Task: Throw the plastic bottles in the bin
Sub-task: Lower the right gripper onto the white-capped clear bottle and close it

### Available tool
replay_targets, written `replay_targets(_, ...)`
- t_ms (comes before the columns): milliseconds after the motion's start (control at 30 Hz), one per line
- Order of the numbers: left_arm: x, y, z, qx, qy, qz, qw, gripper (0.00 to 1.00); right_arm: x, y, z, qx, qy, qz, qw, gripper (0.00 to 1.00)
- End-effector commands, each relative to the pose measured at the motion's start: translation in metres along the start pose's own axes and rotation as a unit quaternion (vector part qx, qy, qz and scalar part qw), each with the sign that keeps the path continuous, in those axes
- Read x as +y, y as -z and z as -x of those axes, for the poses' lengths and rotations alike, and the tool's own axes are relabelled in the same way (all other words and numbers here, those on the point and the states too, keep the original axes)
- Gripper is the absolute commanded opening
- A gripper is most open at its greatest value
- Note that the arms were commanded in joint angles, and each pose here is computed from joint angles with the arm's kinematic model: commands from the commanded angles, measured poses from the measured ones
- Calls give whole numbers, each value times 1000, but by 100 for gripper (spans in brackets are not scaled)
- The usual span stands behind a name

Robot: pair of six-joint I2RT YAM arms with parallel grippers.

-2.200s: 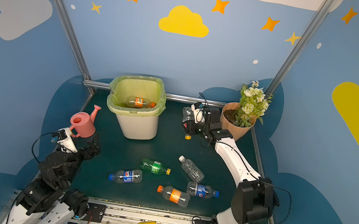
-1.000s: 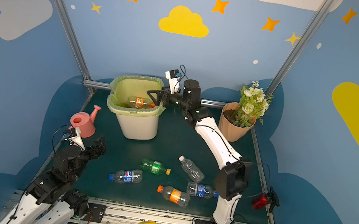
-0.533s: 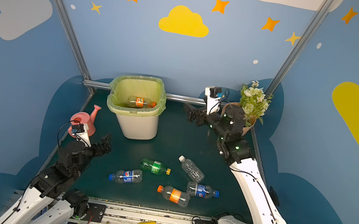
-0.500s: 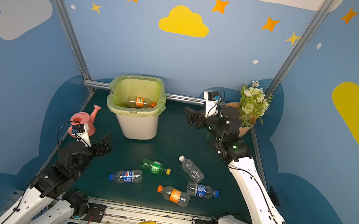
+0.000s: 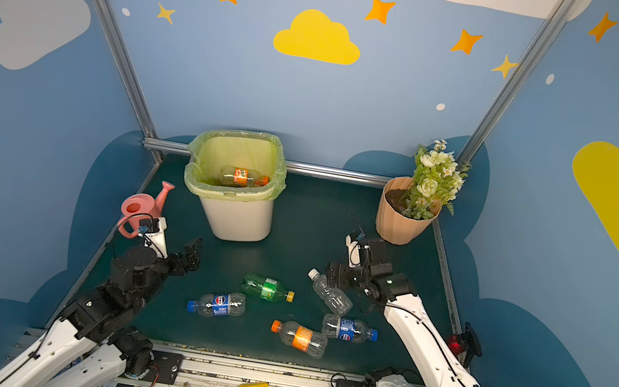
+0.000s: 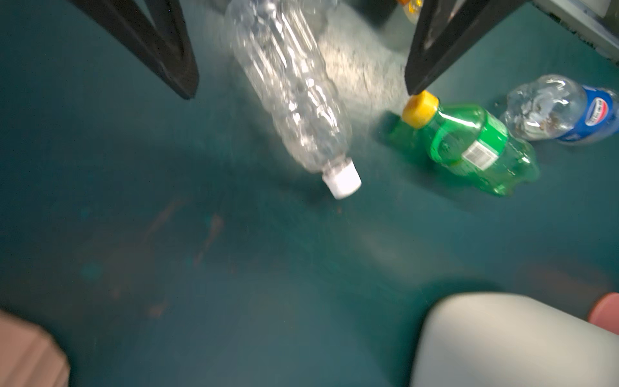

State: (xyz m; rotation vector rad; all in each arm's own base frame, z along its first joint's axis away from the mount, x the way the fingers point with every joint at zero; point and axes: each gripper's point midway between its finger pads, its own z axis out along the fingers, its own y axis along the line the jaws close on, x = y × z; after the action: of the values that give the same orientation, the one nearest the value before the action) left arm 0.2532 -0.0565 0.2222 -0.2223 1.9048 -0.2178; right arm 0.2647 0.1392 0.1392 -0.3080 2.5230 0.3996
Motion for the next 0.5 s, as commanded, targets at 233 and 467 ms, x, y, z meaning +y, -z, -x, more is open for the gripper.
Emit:
replay_targets(233, -4, -4, 4, -10, -6, -3, 1000, 100, 0, -17, -56, 99, -35, 8, 994, 95)
replay_targets(467, -5, -5, 4, -7, -2, -3, 1000, 100, 9, -30, -63, 123, 12, 9, 992, 94)
